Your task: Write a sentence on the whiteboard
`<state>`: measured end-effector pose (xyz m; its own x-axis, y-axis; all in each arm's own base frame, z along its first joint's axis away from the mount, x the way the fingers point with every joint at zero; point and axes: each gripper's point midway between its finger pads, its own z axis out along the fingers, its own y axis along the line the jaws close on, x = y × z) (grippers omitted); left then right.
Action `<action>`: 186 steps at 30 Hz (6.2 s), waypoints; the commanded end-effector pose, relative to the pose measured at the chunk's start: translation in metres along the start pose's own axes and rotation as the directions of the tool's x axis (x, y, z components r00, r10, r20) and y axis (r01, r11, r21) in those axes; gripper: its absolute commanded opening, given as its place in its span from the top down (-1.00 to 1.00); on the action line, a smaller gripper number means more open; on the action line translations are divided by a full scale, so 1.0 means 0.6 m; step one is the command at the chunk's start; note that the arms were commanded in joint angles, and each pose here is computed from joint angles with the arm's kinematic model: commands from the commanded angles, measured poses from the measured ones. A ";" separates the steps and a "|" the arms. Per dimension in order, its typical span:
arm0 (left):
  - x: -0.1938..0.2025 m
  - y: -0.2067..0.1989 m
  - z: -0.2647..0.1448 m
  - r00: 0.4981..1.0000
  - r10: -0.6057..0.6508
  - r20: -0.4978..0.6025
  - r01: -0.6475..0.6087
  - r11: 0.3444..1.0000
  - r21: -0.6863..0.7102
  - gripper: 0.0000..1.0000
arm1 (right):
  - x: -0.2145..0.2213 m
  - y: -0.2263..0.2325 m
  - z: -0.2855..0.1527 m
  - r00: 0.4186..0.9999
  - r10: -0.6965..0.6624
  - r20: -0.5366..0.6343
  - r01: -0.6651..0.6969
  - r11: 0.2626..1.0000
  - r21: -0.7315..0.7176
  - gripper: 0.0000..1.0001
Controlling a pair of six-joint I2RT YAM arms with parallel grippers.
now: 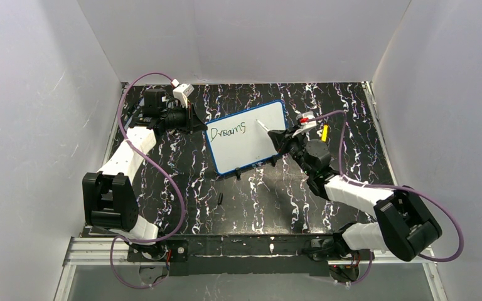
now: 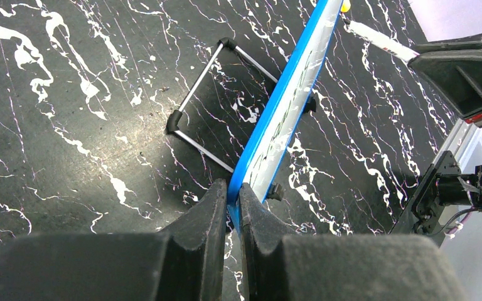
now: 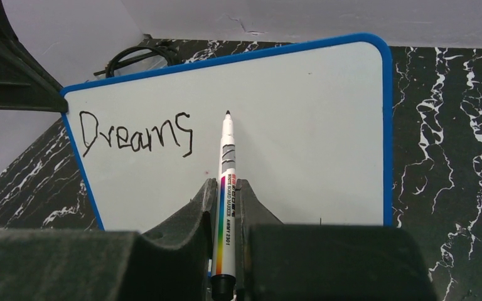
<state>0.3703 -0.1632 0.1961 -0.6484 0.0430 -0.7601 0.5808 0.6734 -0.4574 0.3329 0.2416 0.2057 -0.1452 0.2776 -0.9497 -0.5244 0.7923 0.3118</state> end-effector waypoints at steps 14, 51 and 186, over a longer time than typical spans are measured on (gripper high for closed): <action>-0.009 -0.022 -0.011 1.000 0.018 0.016 -0.018 0.999 0.030 1.00 | -0.039 0.003 0.033 0.997 0.012 0.079 -0.009 0.999 -0.036 0.97; -0.009 -0.024 -0.012 1.000 0.018 0.017 -0.018 0.999 0.034 1.00 | 0.008 -0.025 0.009 1.000 -0.009 0.001 0.008 1.000 0.029 0.97; -0.011 -0.026 -0.013 1.000 0.019 0.020 -0.019 0.999 0.037 1.00 | 0.009 -0.042 0.012 0.999 -0.022 0.026 0.020 0.997 0.075 0.97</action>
<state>0.3698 -0.1638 0.1965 -0.6500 0.0413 -0.7588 0.5813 0.6701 -0.4615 0.3474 0.2316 0.1937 -0.1333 0.2798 -0.9508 -0.4799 0.8211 0.3089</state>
